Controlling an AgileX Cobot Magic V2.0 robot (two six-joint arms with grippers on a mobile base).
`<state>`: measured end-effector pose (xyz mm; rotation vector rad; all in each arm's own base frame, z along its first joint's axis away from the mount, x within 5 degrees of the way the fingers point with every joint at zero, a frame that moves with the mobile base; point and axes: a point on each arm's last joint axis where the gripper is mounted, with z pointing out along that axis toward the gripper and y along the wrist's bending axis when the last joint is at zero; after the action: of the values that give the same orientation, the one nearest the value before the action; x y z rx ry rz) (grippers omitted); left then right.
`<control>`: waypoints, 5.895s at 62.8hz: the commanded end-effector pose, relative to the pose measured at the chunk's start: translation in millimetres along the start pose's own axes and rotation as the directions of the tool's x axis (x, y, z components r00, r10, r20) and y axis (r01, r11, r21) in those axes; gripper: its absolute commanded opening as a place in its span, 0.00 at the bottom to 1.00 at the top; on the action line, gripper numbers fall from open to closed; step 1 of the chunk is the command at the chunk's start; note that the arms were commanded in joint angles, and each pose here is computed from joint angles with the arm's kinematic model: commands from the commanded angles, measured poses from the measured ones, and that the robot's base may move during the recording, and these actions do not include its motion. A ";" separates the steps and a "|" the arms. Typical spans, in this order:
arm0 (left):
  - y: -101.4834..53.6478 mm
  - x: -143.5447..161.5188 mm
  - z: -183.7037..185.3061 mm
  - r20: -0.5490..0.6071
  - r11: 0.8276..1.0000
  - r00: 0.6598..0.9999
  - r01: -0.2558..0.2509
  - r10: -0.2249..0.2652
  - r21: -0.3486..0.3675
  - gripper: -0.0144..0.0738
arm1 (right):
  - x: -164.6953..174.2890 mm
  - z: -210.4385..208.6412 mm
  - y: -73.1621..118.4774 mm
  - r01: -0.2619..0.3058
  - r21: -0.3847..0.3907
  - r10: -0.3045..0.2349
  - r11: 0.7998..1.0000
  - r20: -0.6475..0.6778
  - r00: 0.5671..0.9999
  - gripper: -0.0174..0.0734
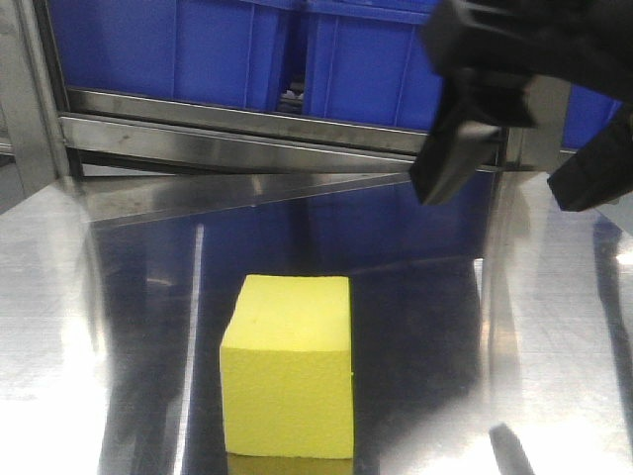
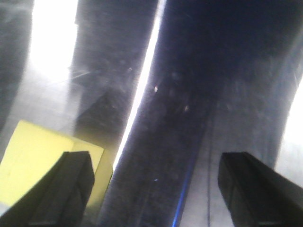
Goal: Place yellow foam block on left shelf second layer
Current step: 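Move the open right gripper down over the yellow foam block, then close the right gripper around the yellow foam block, then lift the block with the right gripper off the table, then drive the base away from the table, holding the block in the right gripper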
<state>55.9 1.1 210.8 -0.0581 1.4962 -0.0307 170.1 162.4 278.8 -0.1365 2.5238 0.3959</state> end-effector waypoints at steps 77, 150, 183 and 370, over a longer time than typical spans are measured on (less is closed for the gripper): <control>-0.4 0.3 -1.3 0.076 1.000 0.997 0.009 -0.010 0.013 0.30 | -8.0 56.7 111.1 -0.081 0.124 0.098 0.989 -0.139 0.985 0.89; -0.4 0.3 -1.3 0.076 1.000 0.997 0.009 -0.010 0.013 0.30 | -7.0 54.7 106.0 -0.016 0.121 0.034 0.993 -0.150 0.988 0.73; -0.4 0.3 -1.3 0.076 1.000 0.997 0.009 -0.010 0.013 0.30 | -21.8 -17.9 -32.0 0.030 0.113 -0.031 0.993 0.011 0.999 0.73; -0.4 0.3 -1.3 0.076 1.000 0.997 0.009 -0.010 0.013 0.30 | 74.9 -105.1 -132.1 0.024 0.282 -0.260 0.959 0.842 0.473 0.73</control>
<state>55.9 1.1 210.8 -0.0581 1.4962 -0.0307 77.0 3.3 268.7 -0.0257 1.5894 0.0439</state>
